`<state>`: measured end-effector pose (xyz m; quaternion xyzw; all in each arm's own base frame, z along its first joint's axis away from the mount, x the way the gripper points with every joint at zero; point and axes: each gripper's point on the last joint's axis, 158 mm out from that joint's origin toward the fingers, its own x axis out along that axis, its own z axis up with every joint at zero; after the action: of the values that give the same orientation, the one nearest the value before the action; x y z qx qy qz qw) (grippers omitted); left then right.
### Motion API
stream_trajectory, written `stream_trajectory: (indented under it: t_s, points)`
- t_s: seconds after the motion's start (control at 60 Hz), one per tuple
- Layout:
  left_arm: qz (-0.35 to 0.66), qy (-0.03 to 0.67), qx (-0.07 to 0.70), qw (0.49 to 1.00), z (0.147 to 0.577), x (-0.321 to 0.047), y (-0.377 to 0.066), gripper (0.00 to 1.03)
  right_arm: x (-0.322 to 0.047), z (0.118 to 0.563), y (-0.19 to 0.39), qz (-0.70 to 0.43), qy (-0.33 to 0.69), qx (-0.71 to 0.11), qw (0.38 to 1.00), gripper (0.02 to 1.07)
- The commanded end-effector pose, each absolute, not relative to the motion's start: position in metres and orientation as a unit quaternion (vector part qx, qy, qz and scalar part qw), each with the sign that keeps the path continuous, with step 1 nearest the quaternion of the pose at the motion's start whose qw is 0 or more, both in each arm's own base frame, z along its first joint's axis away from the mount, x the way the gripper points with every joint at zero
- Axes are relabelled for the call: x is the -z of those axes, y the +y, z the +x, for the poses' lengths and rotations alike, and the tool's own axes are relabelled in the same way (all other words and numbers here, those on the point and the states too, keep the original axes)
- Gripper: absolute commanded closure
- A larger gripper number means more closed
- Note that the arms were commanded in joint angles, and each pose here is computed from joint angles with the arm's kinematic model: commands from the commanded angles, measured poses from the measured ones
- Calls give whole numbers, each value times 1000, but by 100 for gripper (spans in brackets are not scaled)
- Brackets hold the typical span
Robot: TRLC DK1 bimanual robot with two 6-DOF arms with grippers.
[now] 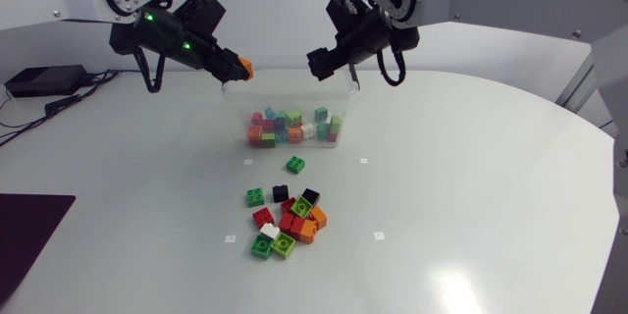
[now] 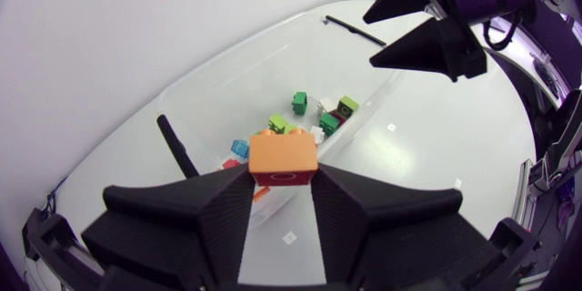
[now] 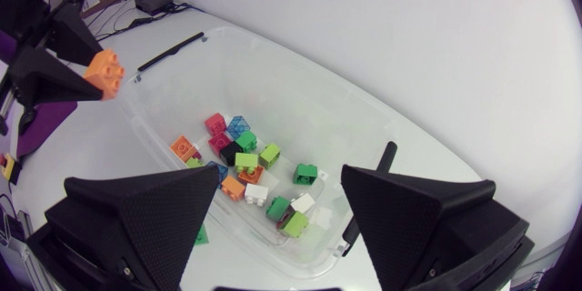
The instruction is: Place the duplo bricks in the container
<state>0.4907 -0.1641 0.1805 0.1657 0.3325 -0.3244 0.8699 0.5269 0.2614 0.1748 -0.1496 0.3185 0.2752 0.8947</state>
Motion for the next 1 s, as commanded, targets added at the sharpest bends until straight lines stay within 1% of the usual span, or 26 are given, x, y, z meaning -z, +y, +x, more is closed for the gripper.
stream_trajectory:
  t_s: [0.0,0.017,0.067,0.083,0.1,0.117,0.133,0.15,0.167,0.217,0.25,0.417,0.5,0.6,0.683,0.817,0.883,0.983]
  points:
    - [151,329,320,876,512,-178,-164,68,-170,514,263,-146,333,-275,890,8]
    - [151,330,319,876,514,-177,-164,67,-169,512,264,-147,335,-277,889,8]
    - [146,329,314,878,523,-175,-161,44,-166,507,267,-150,337,-280,886,8]
    - [144,330,312,879,526,-174,-159,30,-165,504,267,-150,339,-281,885,8]
    - [142,331,310,880,527,-173,-158,23,-164,502,267,-152,340,-282,884,8]
    - [141,331,308,881,528,-173,-156,19,-165,499,267,-152,340,-283,884,8]
    - [138,332,304,882,530,-173,-151,12,-165,497,267,-153,341,-284,883,8]
    - [137,333,302,883,530,-173,-150,10,-165,495,267,-153,342,-285,882,8]
    - [136,334,300,883,529,-173,-147,4,-166,491,267,-156,342,-287,881,8]
    - [135,335,298,883,525,-173,-142,4,-168,478,265,-163,341,-292,878,8]
    - [140,333,300,883,514,-177,-135,4,-170,469,262,-168,341,-296,876,8]
    - [157,298,335,880,461,-205,-132,4,-175,430,251,-180,340,-308,870,8]
    - [158,287,357,875,437,-209,-134,4,-173,410,251,-190,342,-318,864,8]
    - [169,291,373,865,412,-200,-132,4,-162,379,257,-204,352,-337,849,8]
    - [179,300,383,855,395,-185,-131,4,-150,360,259,-217,360,-346,839,8]
    - [195,315,404,836,372,-161,-135,4,-133,343,260,-229,377,-351,826,8]
    - [206,323,417,824,359,-146,-137,4,-118,333,258,-237,391,-356,815,8]
    - [213,332,427,813,350,-131,-138,4,-102,321,260,-245,402,-365,803,8]
